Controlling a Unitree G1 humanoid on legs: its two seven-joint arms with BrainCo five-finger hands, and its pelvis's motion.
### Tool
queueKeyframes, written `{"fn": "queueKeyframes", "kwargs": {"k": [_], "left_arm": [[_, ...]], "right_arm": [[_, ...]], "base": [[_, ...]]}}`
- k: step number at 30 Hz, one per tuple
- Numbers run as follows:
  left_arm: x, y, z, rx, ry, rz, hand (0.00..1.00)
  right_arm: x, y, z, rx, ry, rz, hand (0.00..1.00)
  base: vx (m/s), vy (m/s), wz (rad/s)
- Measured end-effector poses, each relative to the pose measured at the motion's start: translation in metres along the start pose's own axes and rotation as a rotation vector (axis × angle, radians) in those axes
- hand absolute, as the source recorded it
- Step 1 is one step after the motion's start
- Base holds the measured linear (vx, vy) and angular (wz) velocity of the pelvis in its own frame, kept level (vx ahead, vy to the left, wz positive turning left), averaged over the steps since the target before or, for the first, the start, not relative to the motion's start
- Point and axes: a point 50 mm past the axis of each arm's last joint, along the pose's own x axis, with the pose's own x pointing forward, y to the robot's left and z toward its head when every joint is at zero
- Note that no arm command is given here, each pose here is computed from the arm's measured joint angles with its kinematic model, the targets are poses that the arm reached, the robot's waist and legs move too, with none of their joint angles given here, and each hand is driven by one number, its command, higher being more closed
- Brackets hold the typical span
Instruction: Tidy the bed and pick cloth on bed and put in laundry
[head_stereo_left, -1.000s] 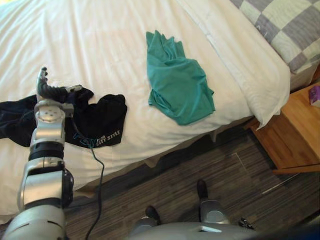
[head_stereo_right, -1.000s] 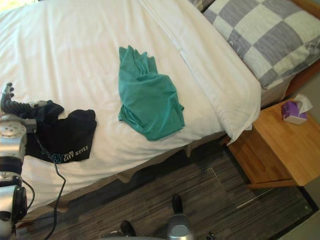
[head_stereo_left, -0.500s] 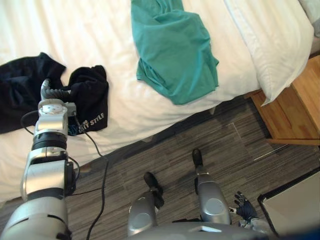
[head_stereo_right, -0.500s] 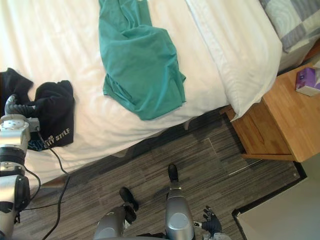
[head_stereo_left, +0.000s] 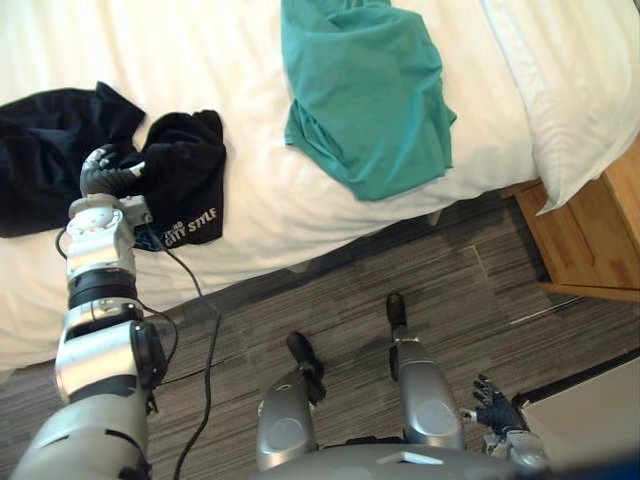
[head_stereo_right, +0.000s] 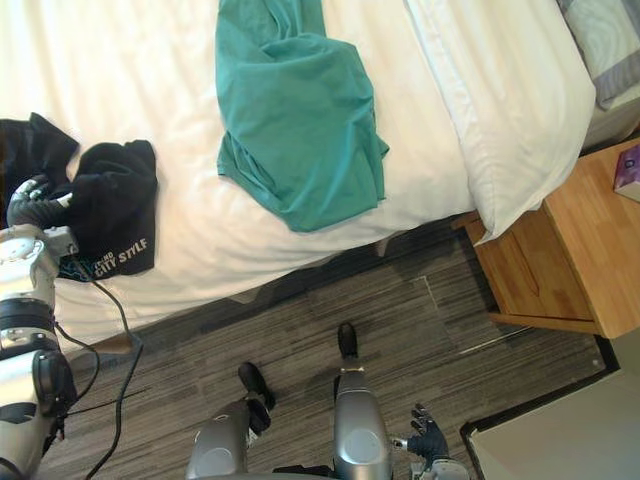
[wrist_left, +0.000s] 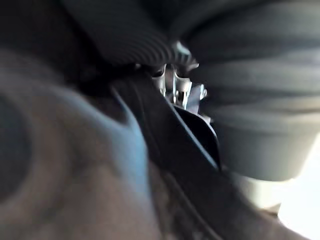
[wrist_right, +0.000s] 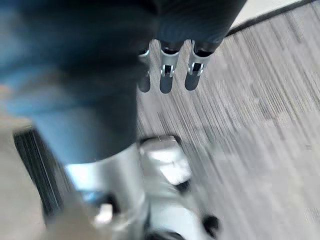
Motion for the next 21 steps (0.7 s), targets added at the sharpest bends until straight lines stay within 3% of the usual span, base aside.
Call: {"fn": "queueKeyframes", "kwargs": {"k": [6, 10, 16, 18, 21], "left_arm": [[-0.014, 0.002, -0.031, -0.042, 0.004, -0.048, 1.00], [-0.030, -0.009, -0.068, 0.031, 0.078, -0.109, 1.00], [-0.056, -0.015, -0.103, 0.075, 0.105, -0.146, 1.00], [-0.064, -0.008, -0.115, 0.100, 0.137, -0.132, 1.00], [-0.069, -0.001, -0.122, 0.126, 0.158, -0.114, 1.00]], "right_arm": [[0.000, -0.004, 0.012, 0.032, -0.065, -0.144, 0.00], [0.011, -0.007, 0.086, 0.105, -0.318, -0.266, 0.00], [0.005, -0.065, 0.161, 0.189, -0.473, -0.567, 0.00], [-0.014, -0.084, 0.194, 0.161, -0.600, -0.653, 0.00], [-0.035, -0.085, 0.229, 0.066, -0.740, -0.675, 0.00]], "base": [[0.04, 0.011, -0.01], [-0.01, 0.007, 0.02], [-0.02, -0.004, 0.21], [-0.05, -0.001, -0.03], [-0.04, -0.003, 0.02]]}}
